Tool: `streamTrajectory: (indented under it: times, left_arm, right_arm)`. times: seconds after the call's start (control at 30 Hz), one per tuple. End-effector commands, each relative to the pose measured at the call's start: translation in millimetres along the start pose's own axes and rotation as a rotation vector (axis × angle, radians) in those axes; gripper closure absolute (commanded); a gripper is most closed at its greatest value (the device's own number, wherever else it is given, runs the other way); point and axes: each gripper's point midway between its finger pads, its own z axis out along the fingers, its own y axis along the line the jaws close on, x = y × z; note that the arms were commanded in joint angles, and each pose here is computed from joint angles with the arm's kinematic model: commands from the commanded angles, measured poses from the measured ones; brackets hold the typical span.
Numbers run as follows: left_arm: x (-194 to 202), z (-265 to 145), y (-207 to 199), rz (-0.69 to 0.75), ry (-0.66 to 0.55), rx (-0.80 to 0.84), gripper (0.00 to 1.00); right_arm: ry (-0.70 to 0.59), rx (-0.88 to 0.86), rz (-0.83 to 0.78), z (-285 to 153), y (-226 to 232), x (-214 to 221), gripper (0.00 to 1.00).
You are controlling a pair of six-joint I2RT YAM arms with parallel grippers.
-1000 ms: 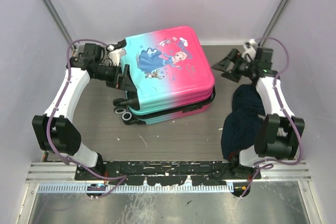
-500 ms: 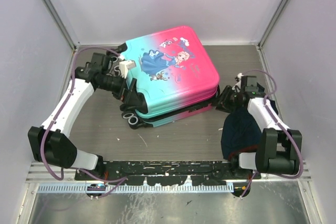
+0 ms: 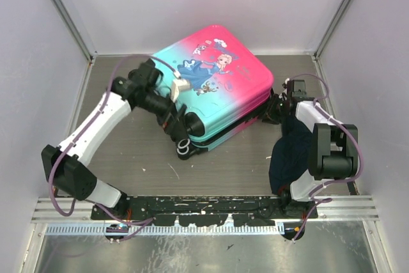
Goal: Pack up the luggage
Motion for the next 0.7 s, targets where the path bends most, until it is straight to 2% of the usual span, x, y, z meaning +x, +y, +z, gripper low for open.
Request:
streamTrajectory:
  times: [0.0,0.1,0.2,0.3,0.37,0.53,0.67]
  left_arm:
    - [-69,-68,7,0.020,-0.228,0.059,0.02]
    - [-104,-115,61,-0.050,-0.370,-0.096,0.01]
    - [-130,-169,134,-0.134,-0.553,-0.334,0.01]
    - [-143,-230,204,-0.280,-0.744,-0.545,0.00]
    - [-146,-258,243,-0.342,-0.812,-0.633,0.02]
    - [-154,-263,326,-0.423,-0.849,-0.735,0.06]
    - [-147,-241,362,-0.422,-0.789,-0.759,0.08]
  right_arm:
    - [-0.163,-0.032,-0.095,-1,23,-52,0.70]
    - [-0.149,-0.011,-0.076,1,15,-43,0.71]
    - [-0.125,0.000,-0.061,1,8,-29,0.78]
    - [-0.113,0.008,-0.051,-1,4,-19,0.84]
    - [-0.101,0.003,-0.033,-3,3,-13,0.89]
    - [-0.098,0.011,-0.012,-10,4,-4,0.96]
    - [-0.104,0.016,-0.012,-5,2,-6,0.97]
